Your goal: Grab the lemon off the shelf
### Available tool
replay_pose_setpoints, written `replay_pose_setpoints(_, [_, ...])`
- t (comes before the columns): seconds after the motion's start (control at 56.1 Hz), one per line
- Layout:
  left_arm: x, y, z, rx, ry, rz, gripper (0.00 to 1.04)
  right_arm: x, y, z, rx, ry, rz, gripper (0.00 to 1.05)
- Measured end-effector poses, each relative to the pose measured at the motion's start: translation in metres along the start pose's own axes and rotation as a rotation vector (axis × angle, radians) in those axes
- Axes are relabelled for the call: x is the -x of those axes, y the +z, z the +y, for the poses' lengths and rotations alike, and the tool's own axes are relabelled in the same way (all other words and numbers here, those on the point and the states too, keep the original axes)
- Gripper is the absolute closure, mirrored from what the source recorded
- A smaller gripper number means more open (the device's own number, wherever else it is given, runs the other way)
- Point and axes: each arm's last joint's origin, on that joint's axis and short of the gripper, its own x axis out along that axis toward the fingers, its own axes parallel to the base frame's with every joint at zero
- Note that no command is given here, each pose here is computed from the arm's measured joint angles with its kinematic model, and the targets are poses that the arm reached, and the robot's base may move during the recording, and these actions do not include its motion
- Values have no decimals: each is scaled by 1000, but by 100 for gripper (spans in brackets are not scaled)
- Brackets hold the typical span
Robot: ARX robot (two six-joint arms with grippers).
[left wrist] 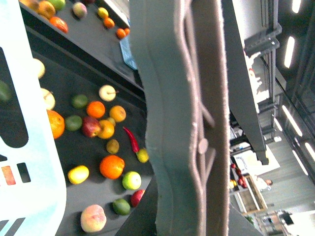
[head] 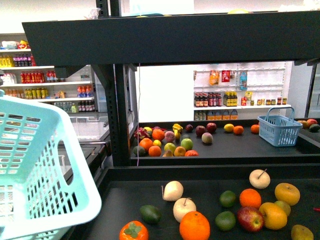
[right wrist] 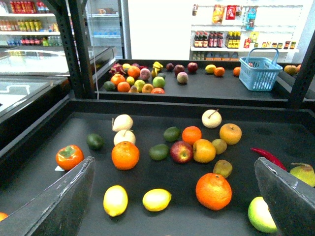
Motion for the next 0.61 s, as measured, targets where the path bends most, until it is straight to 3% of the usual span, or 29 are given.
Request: replay_pose_setpoints(0.606, [-110,-61,-31,-6,-218,175,97,0,0,0,0,0,0,7])
